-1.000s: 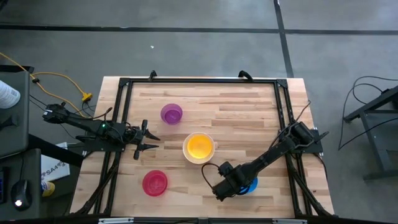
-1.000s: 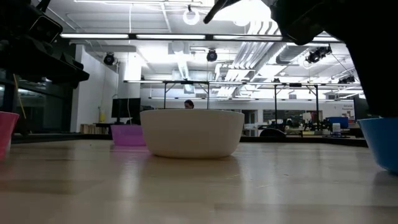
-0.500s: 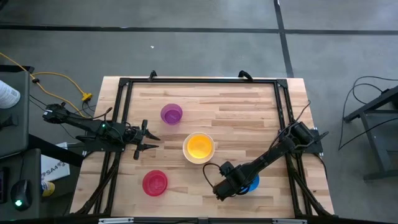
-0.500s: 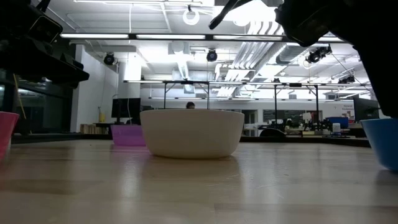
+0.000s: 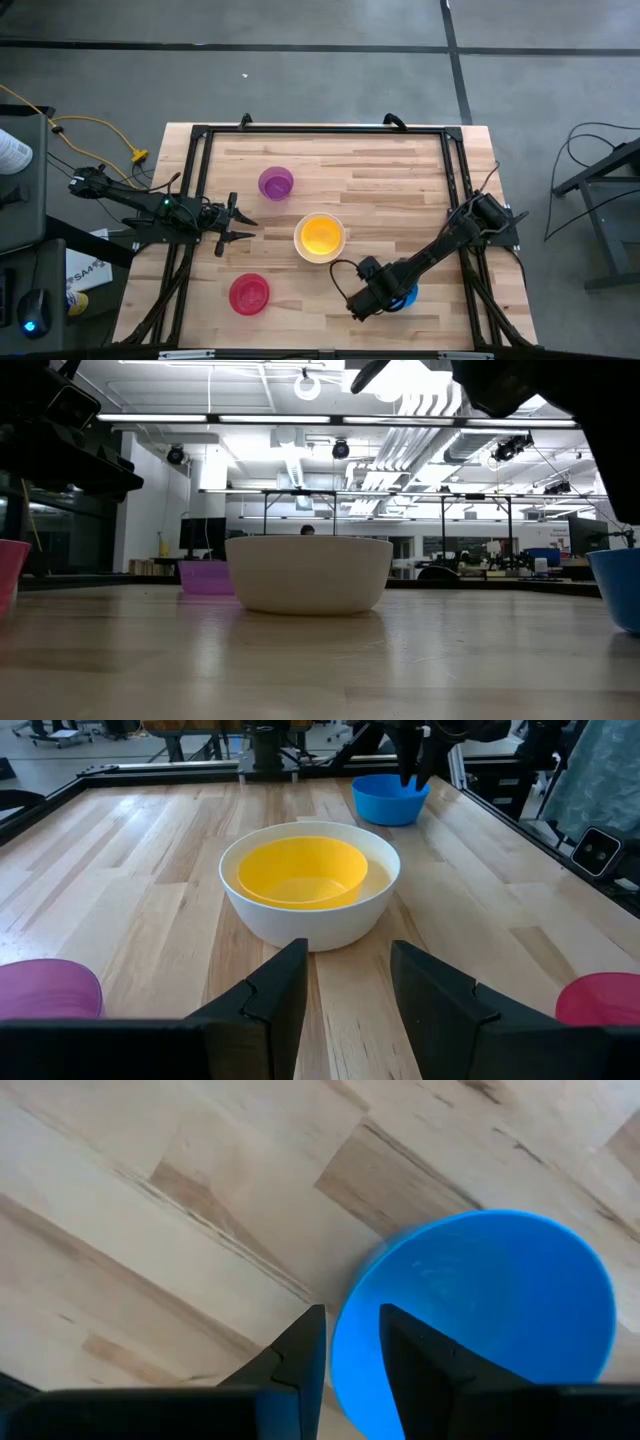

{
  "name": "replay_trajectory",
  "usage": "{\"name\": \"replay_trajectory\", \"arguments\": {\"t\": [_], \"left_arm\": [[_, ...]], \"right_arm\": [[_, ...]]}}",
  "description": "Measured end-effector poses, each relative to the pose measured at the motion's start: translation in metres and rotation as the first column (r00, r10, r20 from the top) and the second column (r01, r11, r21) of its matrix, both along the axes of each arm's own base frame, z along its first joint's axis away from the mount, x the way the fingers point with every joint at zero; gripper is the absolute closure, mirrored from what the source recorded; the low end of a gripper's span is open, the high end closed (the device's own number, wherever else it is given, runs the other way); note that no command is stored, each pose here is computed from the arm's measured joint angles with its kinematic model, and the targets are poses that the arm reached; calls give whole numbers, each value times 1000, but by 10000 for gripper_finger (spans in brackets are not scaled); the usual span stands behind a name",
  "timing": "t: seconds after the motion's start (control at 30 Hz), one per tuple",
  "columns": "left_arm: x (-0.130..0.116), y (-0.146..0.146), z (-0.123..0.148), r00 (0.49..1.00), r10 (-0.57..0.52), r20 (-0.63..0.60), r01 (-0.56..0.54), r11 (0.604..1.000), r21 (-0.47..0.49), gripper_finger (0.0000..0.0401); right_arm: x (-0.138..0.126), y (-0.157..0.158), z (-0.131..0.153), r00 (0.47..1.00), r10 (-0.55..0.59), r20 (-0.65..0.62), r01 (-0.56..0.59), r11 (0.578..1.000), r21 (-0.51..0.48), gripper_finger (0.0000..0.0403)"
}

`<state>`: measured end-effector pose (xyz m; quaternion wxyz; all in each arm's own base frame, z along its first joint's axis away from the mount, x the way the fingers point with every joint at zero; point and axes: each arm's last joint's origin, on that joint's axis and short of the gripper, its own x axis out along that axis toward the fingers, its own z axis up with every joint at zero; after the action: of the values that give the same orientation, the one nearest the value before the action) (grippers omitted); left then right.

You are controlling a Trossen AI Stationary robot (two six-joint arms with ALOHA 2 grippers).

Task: Nest bowls inside each other
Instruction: Stack the blue bowl on the yellow bowl

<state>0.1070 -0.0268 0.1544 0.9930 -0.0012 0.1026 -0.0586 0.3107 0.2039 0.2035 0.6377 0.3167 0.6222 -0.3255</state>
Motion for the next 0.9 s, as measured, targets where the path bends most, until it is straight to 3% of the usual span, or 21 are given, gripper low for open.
{"name": "replay_trajectory", "arguments": {"t": [0.67,0.9], "left_arm": [[0,0,0,1000,0,0,0,1000,0,256],[0,0,0,1000,0,0,0,1000,0,256]], "right_arm": [[-8,-1,-35,999,-41,3,41,998,37,312],[-8,-1,-36,1000,-26,3,26,999,34,317]]}}
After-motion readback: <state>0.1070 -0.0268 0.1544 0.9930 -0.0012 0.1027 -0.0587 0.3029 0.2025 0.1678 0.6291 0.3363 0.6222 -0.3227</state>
